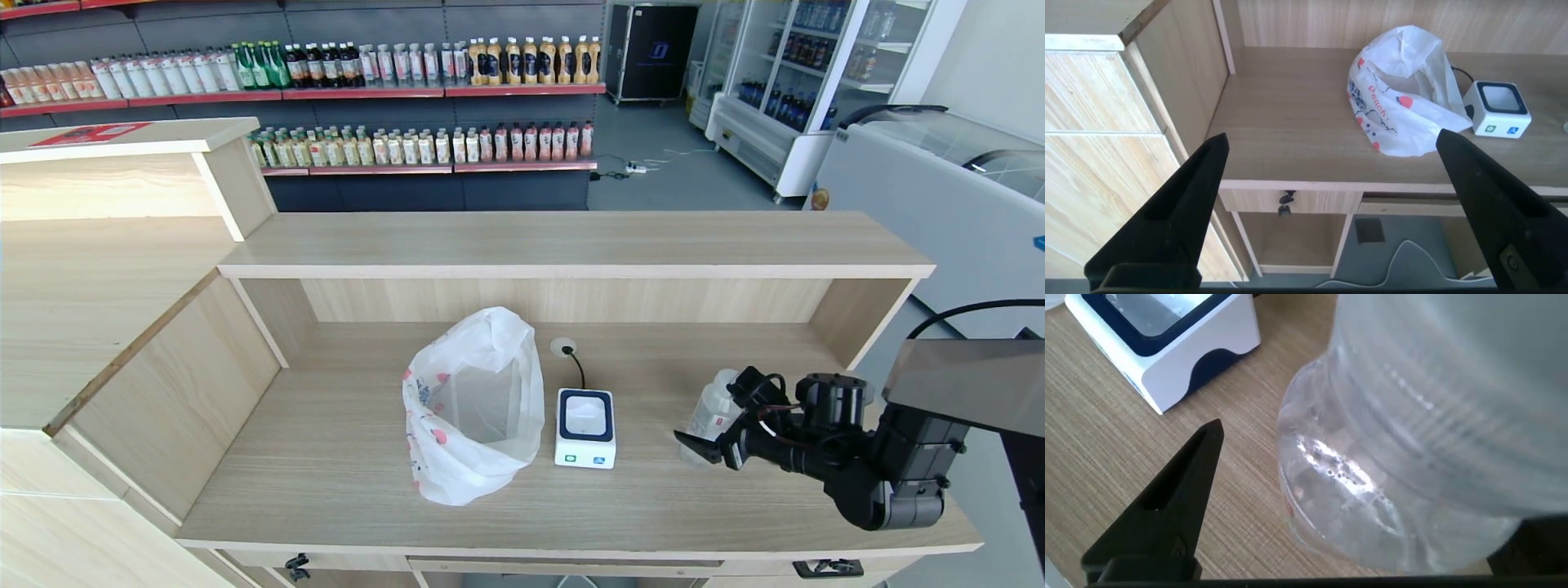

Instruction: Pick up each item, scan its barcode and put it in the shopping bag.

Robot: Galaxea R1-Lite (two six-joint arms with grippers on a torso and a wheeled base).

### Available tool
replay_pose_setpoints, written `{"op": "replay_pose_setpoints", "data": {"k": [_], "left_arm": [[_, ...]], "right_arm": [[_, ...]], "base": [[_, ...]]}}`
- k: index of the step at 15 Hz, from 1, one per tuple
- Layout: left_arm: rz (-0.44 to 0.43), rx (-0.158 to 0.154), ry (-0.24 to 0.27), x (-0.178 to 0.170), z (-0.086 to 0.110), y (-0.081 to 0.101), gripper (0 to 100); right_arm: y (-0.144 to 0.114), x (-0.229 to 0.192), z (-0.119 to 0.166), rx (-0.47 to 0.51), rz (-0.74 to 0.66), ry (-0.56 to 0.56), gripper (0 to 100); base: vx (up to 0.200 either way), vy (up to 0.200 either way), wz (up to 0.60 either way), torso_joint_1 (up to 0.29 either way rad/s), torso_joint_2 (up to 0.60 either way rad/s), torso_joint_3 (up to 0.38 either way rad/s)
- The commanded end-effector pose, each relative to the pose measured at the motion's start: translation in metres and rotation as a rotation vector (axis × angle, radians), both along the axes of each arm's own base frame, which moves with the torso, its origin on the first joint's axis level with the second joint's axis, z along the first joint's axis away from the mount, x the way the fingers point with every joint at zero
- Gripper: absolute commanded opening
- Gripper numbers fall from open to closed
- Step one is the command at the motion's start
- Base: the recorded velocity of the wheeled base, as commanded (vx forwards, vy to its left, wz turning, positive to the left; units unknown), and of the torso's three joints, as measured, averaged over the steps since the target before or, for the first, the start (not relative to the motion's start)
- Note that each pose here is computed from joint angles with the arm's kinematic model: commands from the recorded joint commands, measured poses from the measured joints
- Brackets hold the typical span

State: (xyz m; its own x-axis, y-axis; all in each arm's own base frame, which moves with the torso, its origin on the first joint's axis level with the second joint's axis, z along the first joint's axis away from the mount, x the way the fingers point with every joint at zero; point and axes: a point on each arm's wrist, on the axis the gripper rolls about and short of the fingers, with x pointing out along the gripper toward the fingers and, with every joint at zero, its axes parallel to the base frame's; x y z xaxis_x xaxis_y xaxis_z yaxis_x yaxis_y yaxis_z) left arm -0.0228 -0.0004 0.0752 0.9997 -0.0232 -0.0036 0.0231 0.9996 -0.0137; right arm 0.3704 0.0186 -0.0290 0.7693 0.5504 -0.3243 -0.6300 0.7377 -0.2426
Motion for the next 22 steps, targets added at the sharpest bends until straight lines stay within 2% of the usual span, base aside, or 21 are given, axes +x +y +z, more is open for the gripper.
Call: {"op": "replay_pose_setpoints", "data": {"k": [1, 6, 8, 9, 19, 22], "left_arm": [[0.000, 0.000, 0.001, 0.000, 0.000, 0.000, 100], [0.000, 0.000, 0.001, 0.000, 0.000, 0.000, 100], [0.000, 0.000, 0.001, 0.000, 0.000, 0.000, 100], [0.000, 0.000, 0.001, 0.000, 0.000, 0.000, 100], [0.000, 0.000, 0.001, 0.000, 0.000, 0.000, 100], [0.000, 0.000, 0.001, 0.000, 0.000, 0.000, 100]], "right_arm": [[0.002, 0.002, -0.004, 0.003, 0.008, 0.006, 100], [0.005, 0.005, -0.009, 0.007, 0.016, 0.003, 100], [0.002, 0.007, -0.005, 0.042, 0.008, 0.008, 100], [0.001, 0.007, -0.004, 0.054, 0.015, 0.000, 0], [-0.011, 0.009, 0.012, 0.040, -0.014, -0.056, 0], [-0.011, 0.009, 0.034, 0.126, -0.044, -0.052, 0]], "base": [[0.000, 0.000, 0.00, 0.000, 0.00, 0.000], [0.000, 0.000, 0.00, 0.000, 0.00, 0.000], [0.000, 0.000, 0.00, 0.000, 0.00, 0.000], [0.000, 0.000, 0.00, 0.000, 0.00, 0.000], [0.000, 0.000, 0.00, 0.000, 0.00, 0.000], [0.000, 0.000, 0.00, 0.000, 0.00, 0.000]]}}
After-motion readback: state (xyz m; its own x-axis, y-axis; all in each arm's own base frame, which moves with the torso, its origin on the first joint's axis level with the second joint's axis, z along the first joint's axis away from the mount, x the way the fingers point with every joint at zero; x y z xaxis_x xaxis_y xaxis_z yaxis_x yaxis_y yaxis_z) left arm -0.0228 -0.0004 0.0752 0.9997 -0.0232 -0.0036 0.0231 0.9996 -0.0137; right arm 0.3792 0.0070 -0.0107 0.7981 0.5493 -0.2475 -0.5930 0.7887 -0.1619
